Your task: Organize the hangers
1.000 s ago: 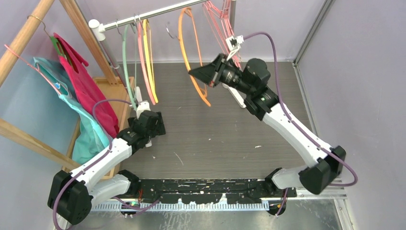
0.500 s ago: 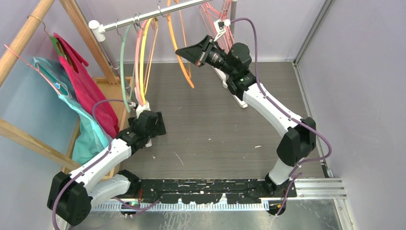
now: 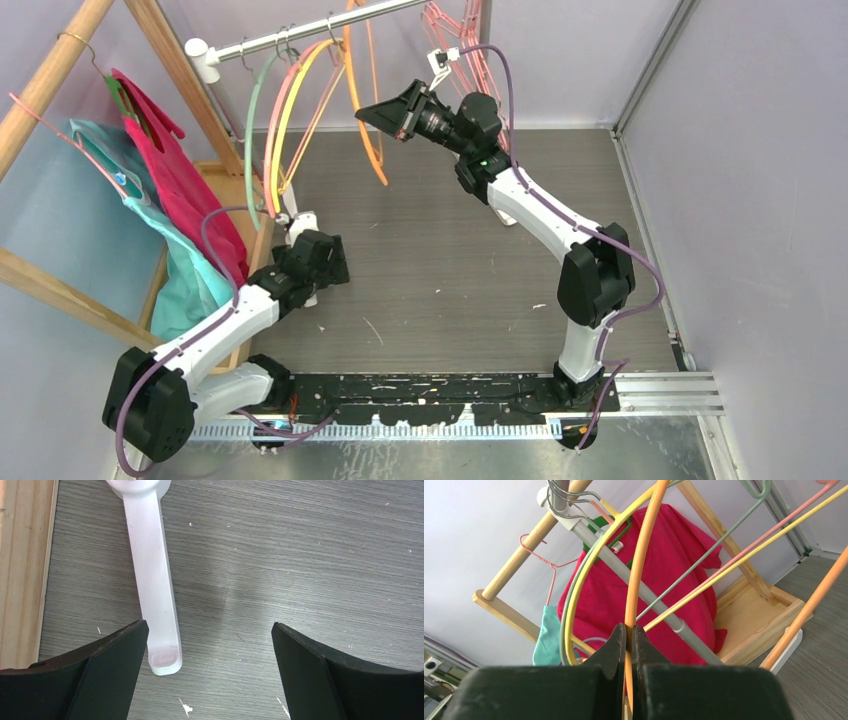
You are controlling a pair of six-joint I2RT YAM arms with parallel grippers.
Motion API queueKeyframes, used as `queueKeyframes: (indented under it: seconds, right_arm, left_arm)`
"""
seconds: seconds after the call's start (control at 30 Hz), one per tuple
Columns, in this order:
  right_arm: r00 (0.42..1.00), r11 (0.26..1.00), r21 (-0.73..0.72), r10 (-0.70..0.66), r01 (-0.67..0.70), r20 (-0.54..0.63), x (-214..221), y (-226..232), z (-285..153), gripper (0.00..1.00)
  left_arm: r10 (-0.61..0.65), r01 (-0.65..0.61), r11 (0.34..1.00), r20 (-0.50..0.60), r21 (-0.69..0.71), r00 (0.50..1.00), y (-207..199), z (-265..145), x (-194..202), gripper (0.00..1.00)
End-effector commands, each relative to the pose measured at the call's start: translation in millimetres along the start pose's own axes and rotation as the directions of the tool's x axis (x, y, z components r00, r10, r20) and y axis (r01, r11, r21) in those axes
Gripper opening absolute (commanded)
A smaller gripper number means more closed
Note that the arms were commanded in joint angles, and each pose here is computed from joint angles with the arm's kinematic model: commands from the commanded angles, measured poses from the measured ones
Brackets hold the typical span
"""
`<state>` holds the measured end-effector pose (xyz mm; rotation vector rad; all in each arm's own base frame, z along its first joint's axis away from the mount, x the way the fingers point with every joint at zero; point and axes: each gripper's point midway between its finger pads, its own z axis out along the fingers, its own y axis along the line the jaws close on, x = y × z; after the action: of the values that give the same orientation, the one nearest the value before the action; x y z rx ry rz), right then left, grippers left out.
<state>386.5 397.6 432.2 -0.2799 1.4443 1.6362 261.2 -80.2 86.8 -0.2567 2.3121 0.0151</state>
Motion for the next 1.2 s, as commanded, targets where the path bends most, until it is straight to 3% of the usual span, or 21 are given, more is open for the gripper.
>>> queueKeyframes:
  seconds: [0.0,0.07,0.17,0.33,0.37,0.4,0.57,0.8,1.17]
  right_arm:
    - [0.998,0.997,-0.036,-0.064,0.064,-0.005,-0.4,9.0,-7.8,0.07]
    - [0.996,0.996,-0.006,-0.091,0.091,-0.004,3.1,3.7,-13.9,0.20]
    - [0.989,0.987,0.052,-0.149,0.149,0.000,5.5,-0.8,-27.5,0.52]
    - [0.971,0.961,0.140,-0.237,0.237,-0.016,9.5,-3.6,-52.8,0.76]
    - [0.968,0.953,0.170,-0.248,0.249,-0.030,12.3,-8.4,-58.9,0.95]
    - [0.967,0.943,0.213,-0.250,0.256,-0.057,18.5,-13.7,-67.7,0.99]
    - [0.937,0.844,0.409,-0.289,0.347,-0.197,60.5,-58.3,-116.7,1.00]
    - [0.860,0.596,0.627,-0.266,0.502,-0.436,124.0,-137.9,-217.3,1.00]
    - [0.848,0.459,0.714,-0.252,0.528,-0.466,151.1,-167.9,-278.8,1.00]
  left_arm:
    - [-0.024,0.022,0.999,0.060,0.031,0.998,-8.8,-2.5,-21.8,0.98]
    - [-0.023,0.021,0.999,0.060,0.030,0.998,-8.8,-2.7,-22.0,0.98]
    - [-0.022,0.020,0.999,0.061,0.026,0.998,-8.5,-2.4,-22.9,0.98]
    - [-0.019,0.017,0.999,0.054,0.028,0.998,-10.3,0.0,-21.6,0.98]
    - [-0.018,0.017,1.000,0.051,0.026,0.999,-10.1,1.1,-20.9,0.98]
    - [-0.016,0.015,1.000,0.049,0.025,0.999,-10.6,2.0,-20.3,0.98]
    - [0.001,-0.002,1.000,0.028,0.009,1.000,-10.2,9.4,-14.8,0.98]
    - [0.028,-0.028,0.999,0.006,0.017,1.000,-13.3,13.9,-10.7,0.98]
    - [0.050,-0.049,0.998,-0.012,0.050,0.999,-20.0,15.7,-7.6,0.98]
